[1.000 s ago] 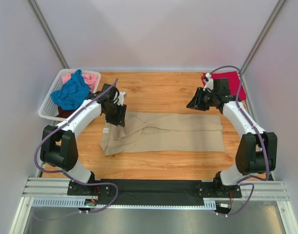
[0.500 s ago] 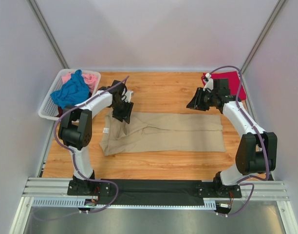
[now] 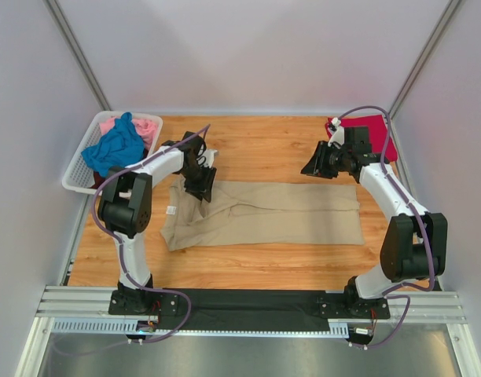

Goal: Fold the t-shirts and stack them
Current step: Fold the tshirt

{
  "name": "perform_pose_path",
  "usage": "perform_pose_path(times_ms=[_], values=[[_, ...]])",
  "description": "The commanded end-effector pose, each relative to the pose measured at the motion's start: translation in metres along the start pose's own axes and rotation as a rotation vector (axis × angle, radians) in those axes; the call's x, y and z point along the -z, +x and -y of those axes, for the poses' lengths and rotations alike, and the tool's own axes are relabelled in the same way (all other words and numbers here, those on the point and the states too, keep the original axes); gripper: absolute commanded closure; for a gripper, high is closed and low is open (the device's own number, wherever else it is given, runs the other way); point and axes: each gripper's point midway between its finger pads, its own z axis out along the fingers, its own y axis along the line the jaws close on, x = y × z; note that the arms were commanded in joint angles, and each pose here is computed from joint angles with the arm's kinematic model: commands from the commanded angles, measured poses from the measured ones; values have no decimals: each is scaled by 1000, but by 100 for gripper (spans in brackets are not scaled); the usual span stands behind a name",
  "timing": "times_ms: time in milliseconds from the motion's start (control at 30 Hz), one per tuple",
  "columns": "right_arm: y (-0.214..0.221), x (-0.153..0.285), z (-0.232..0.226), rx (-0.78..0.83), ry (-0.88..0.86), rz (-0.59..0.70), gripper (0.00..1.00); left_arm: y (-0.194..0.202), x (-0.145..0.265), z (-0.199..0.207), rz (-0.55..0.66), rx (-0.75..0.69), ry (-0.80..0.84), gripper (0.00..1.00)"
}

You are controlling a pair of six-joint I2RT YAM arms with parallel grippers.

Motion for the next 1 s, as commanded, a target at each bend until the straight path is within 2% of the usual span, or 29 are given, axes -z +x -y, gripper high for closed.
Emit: perform_pose_path(times_ms=[0, 67, 167, 200, 267, 433, 667, 833, 967], values=[[-19, 9, -14, 42, -34, 60, 70, -11, 2, 7, 26, -9, 44, 57], [-19, 9, -14, 40, -33, 61, 70, -12, 4, 10, 31, -6, 58, 60], [-20, 11, -16, 41, -34, 64, 70, -12, 8, 15, 42, -6, 71, 76], [-20, 12, -16, 41, -34, 64, 70, -12, 10, 16, 44, -7, 70, 88], [-19, 13, -16, 43, -29, 63, 70, -11, 18, 19, 61, -5, 70, 99], [-15, 15, -14, 42, -21, 58, 70, -2, 36, 34, 97, -50, 79, 100], [3, 13, -2, 25, 14, 29, 70, 19, 49, 50, 73, -112, 73, 100], [2, 14, -4, 20, 14, 30, 70, 22, 60, 60, 83, -145, 73, 100], [0, 16, -4, 24, 16, 36, 70, 26, 65, 64, 47, -181, 44, 100]])
